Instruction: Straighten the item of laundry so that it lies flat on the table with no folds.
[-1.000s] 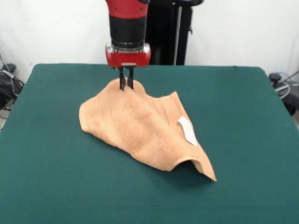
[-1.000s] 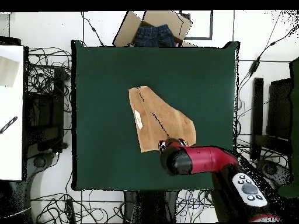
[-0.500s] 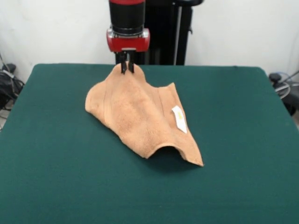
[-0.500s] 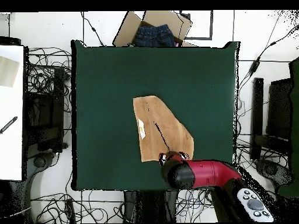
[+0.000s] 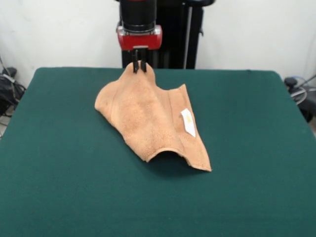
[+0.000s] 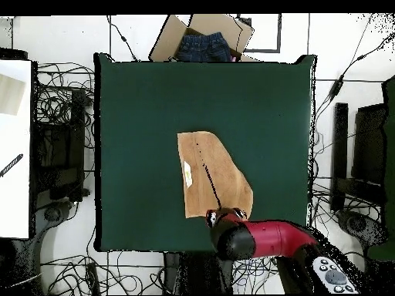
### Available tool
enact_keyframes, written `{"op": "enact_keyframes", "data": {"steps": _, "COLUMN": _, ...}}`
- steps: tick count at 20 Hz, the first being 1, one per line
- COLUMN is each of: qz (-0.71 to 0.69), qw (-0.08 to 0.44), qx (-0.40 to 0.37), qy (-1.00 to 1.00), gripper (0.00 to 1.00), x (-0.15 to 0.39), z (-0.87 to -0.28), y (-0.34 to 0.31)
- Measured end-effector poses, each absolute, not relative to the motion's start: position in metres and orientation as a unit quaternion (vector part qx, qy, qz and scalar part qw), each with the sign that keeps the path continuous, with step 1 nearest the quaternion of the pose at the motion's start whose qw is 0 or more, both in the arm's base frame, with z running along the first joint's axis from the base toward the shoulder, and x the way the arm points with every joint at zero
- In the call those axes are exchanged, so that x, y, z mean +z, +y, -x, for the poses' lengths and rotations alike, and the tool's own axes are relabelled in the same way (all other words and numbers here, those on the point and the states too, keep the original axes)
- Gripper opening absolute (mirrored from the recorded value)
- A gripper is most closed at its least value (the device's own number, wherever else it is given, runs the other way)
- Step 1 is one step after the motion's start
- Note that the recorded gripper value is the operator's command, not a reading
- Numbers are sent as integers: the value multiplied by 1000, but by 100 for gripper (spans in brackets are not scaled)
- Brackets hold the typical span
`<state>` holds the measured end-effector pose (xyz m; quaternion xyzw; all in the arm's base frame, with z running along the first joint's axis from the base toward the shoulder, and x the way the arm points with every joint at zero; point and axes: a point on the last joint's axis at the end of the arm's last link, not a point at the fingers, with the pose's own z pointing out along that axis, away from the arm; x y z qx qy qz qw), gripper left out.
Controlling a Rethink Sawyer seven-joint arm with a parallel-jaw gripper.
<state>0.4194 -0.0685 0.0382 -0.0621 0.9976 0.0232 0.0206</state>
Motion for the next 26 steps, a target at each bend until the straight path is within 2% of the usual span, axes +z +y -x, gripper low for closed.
{"op": "enact_keyframes", "data": {"steps": 10, "qz": 82, "qw": 62, "qx": 31, "qy": 994, "gripper": 0, "x": 36, "z": -401, "y": -50}}
{"op": "enact_keyframes", "data": {"steps": 11, "qz": 91, "qw": 74, "qx": 34, "qy": 993, "gripper": 100, "x": 33, "z": -395, "y": -46}}
{"op": "enact_keyframes", "data": {"steps": 26, "qz": 100, "qw": 81, "qx": 48, "qy": 991, "gripper": 100, "x": 22, "z": -380, "y": -37}}
